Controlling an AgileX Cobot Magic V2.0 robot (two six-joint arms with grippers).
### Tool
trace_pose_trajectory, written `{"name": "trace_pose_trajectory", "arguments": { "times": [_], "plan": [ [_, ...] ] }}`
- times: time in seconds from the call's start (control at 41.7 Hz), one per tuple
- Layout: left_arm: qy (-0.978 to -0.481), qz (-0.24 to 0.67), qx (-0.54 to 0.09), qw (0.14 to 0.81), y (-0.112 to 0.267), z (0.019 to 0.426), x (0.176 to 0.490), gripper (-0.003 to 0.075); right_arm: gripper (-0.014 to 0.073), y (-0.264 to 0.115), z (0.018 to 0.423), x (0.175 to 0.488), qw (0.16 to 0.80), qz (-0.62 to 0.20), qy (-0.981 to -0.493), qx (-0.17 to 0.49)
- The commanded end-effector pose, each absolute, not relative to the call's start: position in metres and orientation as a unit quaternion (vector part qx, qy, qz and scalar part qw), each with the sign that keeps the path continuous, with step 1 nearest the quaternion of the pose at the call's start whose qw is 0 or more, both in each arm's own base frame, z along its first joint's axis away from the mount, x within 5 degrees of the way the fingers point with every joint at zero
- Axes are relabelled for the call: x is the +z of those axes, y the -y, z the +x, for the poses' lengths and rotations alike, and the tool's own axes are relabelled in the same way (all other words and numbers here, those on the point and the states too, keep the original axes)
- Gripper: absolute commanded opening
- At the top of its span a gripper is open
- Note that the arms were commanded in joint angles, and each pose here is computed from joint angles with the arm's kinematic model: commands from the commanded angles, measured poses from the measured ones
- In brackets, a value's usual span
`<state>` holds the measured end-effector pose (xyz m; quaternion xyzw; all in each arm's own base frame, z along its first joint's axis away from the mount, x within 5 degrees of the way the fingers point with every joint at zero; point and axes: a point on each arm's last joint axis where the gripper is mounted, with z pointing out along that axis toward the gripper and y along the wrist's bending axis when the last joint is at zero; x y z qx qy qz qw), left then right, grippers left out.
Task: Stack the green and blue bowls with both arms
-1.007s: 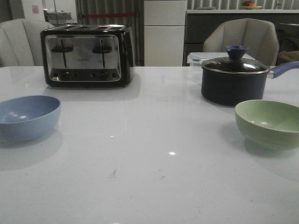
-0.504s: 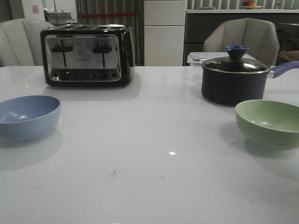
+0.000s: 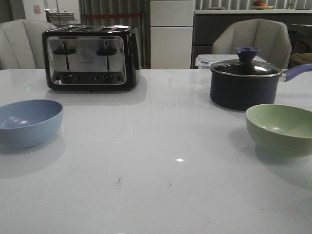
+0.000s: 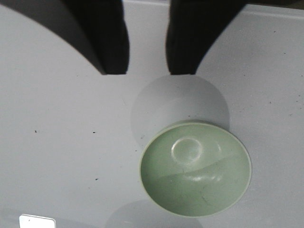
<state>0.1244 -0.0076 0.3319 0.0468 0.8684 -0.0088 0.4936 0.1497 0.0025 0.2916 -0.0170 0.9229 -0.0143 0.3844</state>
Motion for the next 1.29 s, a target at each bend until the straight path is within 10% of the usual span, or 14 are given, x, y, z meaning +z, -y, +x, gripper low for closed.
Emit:
{"name": "trace_pose_trajectory", "arguments": {
  "times": [0.0,0.12,0.599,1.271],
  "plan": [
    [-0.836,0.040,-0.015,0.547,0.008,0.129,0.351,0.0415,0.0520,-0.003,0.162,0.304,0.425,-0.023,-0.905,-0.018],
    [-0.837,0.040,-0.015,0.546,0.008,0.129,0.350,0.0523,0.0542,-0.003,0.172,0.299,0.403,-0.013,-0.915,-0.013],
    [-0.837,0.040,-0.015,0.546,0.008,0.129,0.350,0.0507,0.0542,0.021,0.260,0.283,0.255,0.062,-0.964,0.039],
    [-0.836,0.039,-0.017,0.547,0.009,0.129,0.350,0.0507,0.0542,0.037,0.349,0.212,0.204,0.080,-0.973,0.070]
  ]
}}
